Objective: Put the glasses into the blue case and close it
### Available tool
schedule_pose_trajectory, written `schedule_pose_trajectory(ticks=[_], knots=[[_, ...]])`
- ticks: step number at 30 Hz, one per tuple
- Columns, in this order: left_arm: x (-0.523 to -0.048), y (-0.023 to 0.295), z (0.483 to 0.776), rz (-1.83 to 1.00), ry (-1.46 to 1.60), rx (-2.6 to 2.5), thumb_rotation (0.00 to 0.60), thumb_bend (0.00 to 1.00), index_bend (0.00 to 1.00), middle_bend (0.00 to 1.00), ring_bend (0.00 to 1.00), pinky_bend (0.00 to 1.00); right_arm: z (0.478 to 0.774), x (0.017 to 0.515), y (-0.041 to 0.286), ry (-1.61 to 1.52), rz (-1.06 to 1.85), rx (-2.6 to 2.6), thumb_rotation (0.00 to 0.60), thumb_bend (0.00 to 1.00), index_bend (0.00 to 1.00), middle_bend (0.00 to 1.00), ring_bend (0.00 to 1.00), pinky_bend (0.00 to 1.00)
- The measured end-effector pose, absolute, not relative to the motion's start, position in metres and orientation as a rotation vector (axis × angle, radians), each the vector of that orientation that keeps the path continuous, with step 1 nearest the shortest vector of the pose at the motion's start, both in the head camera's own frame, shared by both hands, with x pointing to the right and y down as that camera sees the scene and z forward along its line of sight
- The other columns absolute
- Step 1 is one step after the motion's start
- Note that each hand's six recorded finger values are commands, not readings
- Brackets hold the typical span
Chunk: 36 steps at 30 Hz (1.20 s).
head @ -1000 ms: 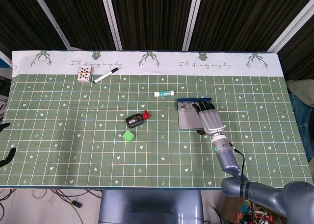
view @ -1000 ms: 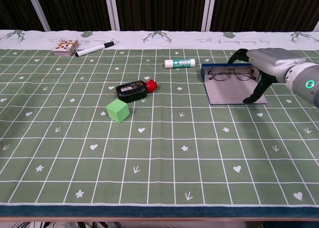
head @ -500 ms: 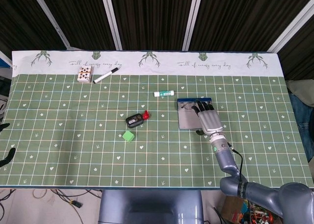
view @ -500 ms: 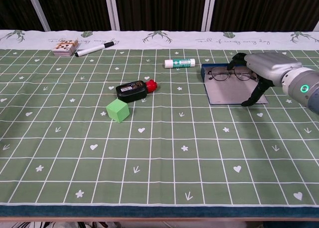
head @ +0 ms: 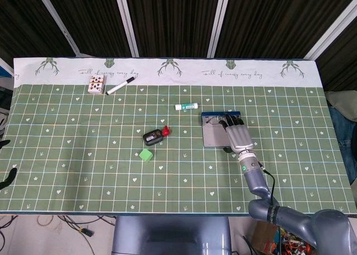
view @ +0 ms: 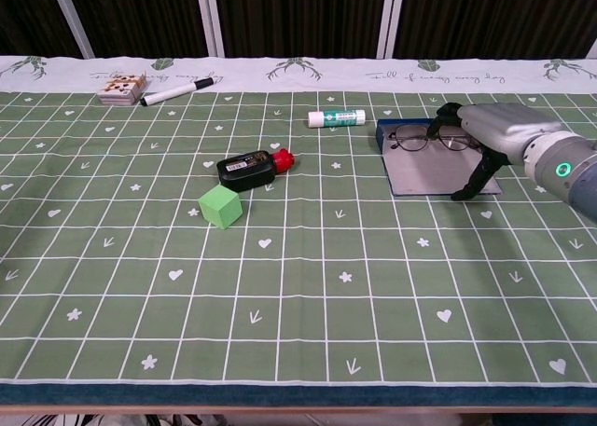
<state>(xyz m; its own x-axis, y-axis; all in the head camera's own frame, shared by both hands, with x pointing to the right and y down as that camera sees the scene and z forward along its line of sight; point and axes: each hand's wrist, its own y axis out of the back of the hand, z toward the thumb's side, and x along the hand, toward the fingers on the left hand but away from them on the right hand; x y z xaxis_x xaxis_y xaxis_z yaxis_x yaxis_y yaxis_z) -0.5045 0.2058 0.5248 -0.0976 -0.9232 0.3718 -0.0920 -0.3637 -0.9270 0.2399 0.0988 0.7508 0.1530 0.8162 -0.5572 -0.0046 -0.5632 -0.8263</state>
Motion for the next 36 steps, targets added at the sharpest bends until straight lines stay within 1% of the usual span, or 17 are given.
schedule_pose_trajectory(ticks=[36], knots=[[-0.5054, 0.2058, 0.5253, -1.543, 1.145, -1.483, 0.600, 0.32, 0.19, 0.00, 0.00, 0.00, 0.7556, 0.2402, 0.0961, -0.801, 1.508, -1.748, 0.600, 0.22, 0.29, 0.06, 0.10, 0.17]])
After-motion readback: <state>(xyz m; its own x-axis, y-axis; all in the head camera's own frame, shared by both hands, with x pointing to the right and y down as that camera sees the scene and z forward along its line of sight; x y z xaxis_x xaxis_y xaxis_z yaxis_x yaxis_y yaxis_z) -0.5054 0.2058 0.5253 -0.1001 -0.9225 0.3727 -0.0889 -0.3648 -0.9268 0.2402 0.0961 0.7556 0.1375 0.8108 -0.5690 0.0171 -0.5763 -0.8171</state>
